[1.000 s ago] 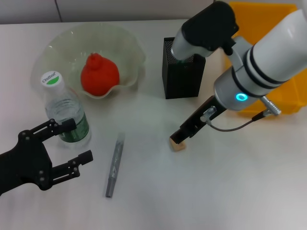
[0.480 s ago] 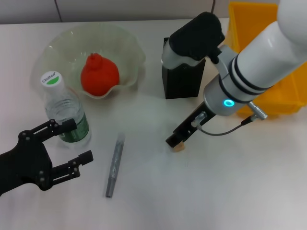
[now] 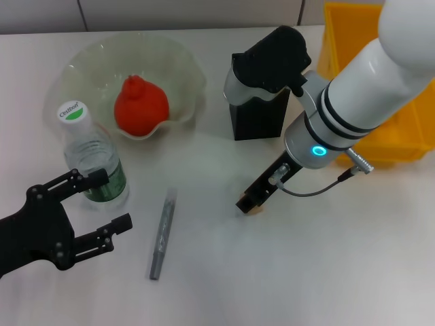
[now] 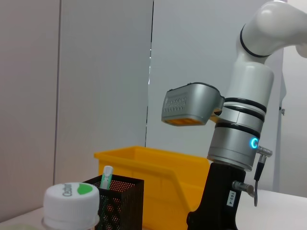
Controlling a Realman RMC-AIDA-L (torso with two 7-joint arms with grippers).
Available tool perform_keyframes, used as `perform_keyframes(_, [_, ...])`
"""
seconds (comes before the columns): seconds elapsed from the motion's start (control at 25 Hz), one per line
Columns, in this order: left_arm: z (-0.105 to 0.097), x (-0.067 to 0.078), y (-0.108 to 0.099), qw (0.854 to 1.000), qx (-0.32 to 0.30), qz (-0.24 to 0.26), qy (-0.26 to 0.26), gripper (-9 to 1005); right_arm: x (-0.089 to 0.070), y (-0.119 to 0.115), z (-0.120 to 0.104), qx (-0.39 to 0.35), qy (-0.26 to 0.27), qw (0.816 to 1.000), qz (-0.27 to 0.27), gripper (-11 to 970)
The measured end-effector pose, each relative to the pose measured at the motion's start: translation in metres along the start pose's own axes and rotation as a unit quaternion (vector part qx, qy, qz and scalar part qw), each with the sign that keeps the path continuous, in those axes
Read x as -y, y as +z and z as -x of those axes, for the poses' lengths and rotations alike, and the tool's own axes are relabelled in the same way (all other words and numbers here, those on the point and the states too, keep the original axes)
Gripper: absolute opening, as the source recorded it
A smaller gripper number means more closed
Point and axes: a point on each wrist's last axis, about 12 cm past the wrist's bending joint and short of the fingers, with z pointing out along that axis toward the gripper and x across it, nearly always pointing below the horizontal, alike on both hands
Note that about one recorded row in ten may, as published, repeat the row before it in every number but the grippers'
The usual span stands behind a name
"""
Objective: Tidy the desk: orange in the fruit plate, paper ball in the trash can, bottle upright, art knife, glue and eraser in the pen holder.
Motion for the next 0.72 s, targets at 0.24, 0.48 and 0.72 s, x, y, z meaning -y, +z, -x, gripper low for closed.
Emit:
perform_keyframes(0.24, [0.0001,-0.0001,-0.0002,1.0,0.001,0.001,0.0,786,0.0003,0.0045,0.0003,-0.002,0.007,1.0,0.007,407])
perform_keyframes(0.48, [0.0,0.0,0.0001,1.0,0.001,0.001,0.0,786,-0.0002,0.005,0.0008,-0.006,0.004,1.0,0.006,293])
perform_keyframes(0.72, [-0.0001,0.0002,0.0003,1.0,0.001,0.001,0.0,786,-0.0002,0.004,-0.0002,-0.008,0.001,1.0,0.007,233])
